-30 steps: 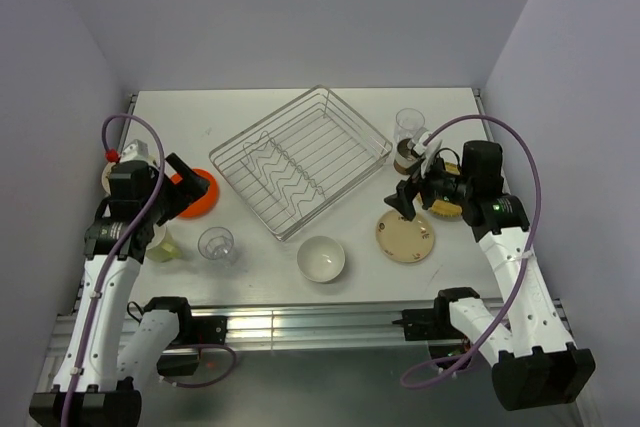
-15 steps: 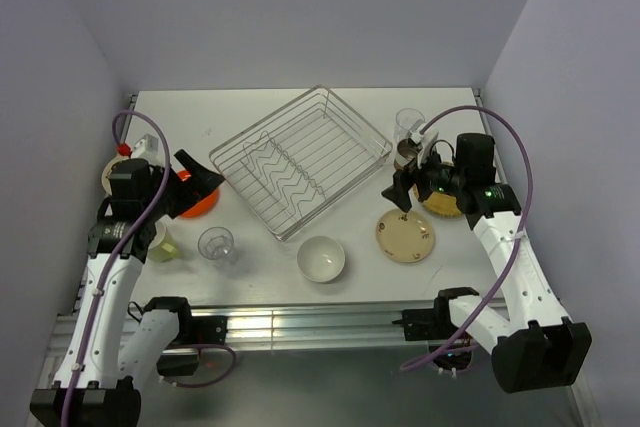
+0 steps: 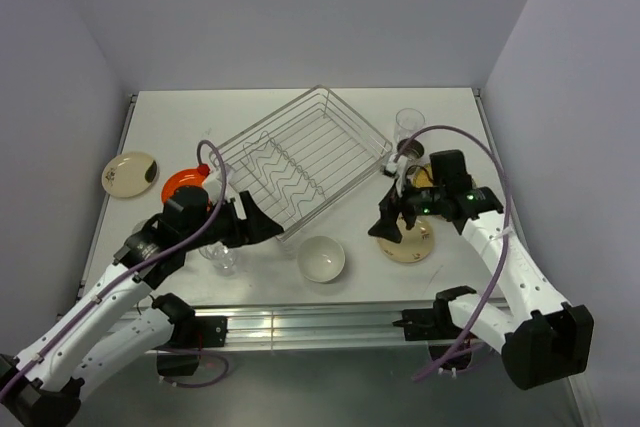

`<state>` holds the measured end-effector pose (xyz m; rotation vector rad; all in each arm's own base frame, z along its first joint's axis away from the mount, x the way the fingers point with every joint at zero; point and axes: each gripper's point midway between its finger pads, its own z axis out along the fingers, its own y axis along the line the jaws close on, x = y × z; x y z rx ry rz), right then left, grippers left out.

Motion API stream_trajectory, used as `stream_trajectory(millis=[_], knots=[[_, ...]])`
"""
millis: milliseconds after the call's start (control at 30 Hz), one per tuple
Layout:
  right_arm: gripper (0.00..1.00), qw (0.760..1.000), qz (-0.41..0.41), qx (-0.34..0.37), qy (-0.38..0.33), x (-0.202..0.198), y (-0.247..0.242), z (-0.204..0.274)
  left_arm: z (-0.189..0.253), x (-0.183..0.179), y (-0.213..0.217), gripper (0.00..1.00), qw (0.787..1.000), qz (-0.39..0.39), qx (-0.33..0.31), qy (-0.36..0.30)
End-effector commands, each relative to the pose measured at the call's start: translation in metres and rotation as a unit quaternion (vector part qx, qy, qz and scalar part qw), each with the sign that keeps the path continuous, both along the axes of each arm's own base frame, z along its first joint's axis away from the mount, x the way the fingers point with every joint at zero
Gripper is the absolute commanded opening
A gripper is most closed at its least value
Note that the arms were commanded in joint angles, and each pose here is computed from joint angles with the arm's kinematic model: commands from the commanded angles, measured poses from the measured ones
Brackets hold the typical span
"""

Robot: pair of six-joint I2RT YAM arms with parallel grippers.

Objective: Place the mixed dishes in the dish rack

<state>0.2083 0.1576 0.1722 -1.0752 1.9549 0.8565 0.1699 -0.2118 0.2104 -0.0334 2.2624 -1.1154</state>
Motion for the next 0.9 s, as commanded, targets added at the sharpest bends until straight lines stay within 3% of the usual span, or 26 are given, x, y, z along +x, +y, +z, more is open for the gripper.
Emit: stream_trajectory(millis=[0, 200, 333, 400, 867], knots=[[0.91, 0.998, 0.05, -0.031, -0.009, -0.027, 0.022, -0.012, 0.009, 0.003, -0.006, 0.82, 0.999, 0.041, -0.028, -0.013], [0.85, 0.998, -0.056, -0.031, 0.006, 0.001, 0.05, -0.023, 0.001, 0.001, -0.021, 0.81, 0.999, 0.039, -0.012, -0.014], [0.7, 0.992, -0.116, -0.037, 0.041, 0.011, 0.063, -0.039, -0.005, -0.002, -0.026, 0.82, 0.999, 0.033, 0.009, -0.015], [0.69, 0.988, -0.134, -0.037, 0.068, 0.008, 0.07, -0.049, -0.004, -0.005, -0.025, 0.82, 0.999, 0.031, 0.01, -0.013], [0.57, 0.978, -0.158, -0.058, 0.127, -0.007, 0.096, -0.094, -0.003, -0.01, -0.002, 0.82, 0.997, 0.069, 0.009, -0.021]])
